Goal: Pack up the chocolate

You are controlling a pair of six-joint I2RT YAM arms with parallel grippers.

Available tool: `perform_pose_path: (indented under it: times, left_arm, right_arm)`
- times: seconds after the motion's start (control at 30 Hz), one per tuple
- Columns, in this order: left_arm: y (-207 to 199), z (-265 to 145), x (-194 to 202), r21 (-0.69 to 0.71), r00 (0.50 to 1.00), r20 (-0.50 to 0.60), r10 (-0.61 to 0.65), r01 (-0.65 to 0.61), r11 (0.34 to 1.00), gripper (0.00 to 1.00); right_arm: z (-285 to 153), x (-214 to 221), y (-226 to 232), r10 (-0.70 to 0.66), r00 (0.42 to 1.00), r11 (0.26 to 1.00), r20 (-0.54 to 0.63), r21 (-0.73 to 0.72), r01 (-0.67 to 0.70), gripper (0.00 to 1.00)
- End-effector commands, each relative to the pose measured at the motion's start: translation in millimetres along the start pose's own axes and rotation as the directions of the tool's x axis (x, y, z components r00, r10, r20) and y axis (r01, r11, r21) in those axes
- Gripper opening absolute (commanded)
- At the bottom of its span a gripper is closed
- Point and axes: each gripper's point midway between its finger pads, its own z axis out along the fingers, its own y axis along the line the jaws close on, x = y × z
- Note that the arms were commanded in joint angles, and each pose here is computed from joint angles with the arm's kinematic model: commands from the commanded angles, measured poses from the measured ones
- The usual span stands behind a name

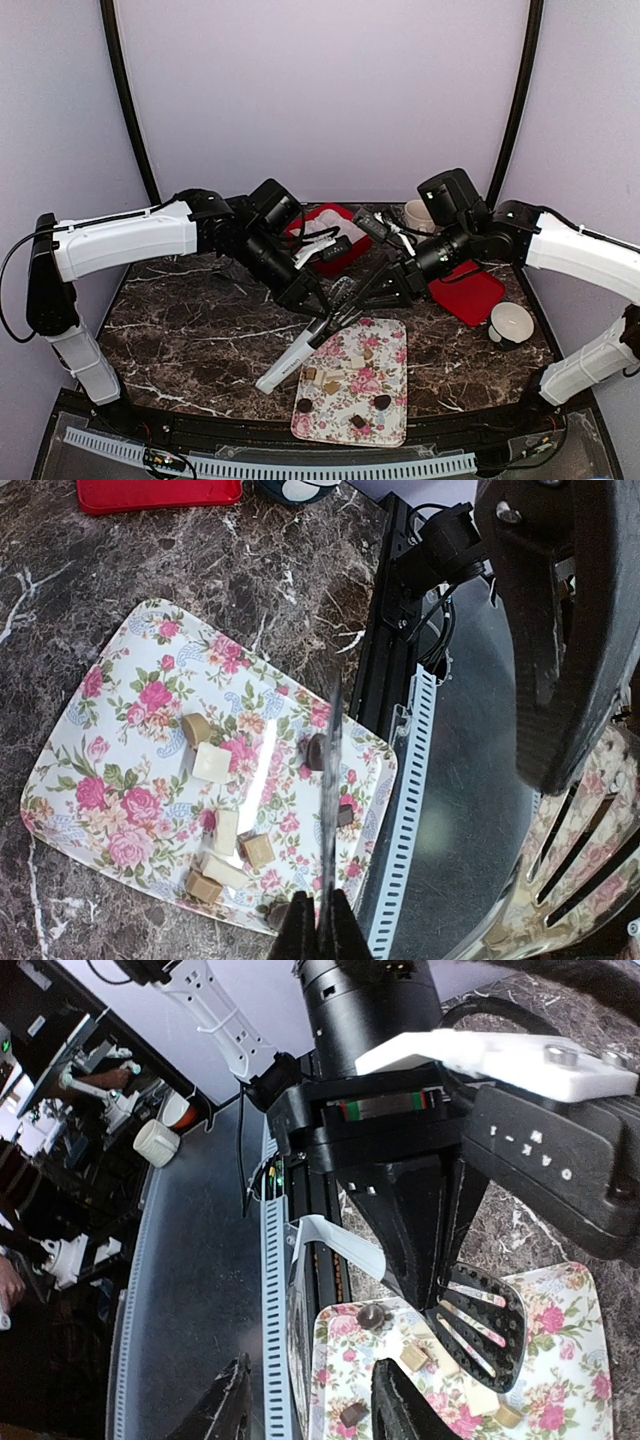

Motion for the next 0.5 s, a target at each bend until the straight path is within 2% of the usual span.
perform_pose_path:
  times: [0.0,0.17,0.23,0.33,0.4,0.47]
  left_arm:
    - [-18.5,-6.3,-9.2,0.047,0.999,0.015,0.034,-0.035,0.998,0.0]
    - [-21.3,-5.8,-10.9,0.059,0.999,0.012,0.033,-0.033,0.998,0.0]
    - [-22.2,-6.7,-12.3,0.058,0.999,0.02,0.035,-0.036,0.998,0.0]
    - [-23.0,-9.4,-14.8,0.055,0.999,0.034,0.029,-0.03,0.998,0.01]
    - [-24.2,-14.8,-20.3,0.045,0.997,0.069,0.026,-0.029,0.999,0.08]
    - [-23.9,-23.2,-25.1,0.032,0.993,0.114,0.018,-0.021,0.999,0.24]
  right_arm:
    - [2.1,4.2,6.6,-0.027,0.999,1.0,-0.017,-0.007,0.027,0.35]
    - [7.1,5.7,11.2,-0.032,0.999,0.999,-0.035,-0.018,0.031,0.26]
    - [9.0,7.4,12.2,-0.029,0.999,0.999,-0.044,-0.018,0.029,0.18]
    - [6.7,7.3,11.7,-0.033,0.998,0.999,-0.049,0.004,0.033,0.0]
    - [2.3,2.7,12.9,-0.046,0.998,0.999,-0.033,0.022,0.047,0.0]
    - [-3.0,-4.8,15.9,-0.066,0.998,0.997,-0.005,0.036,0.066,0.0]
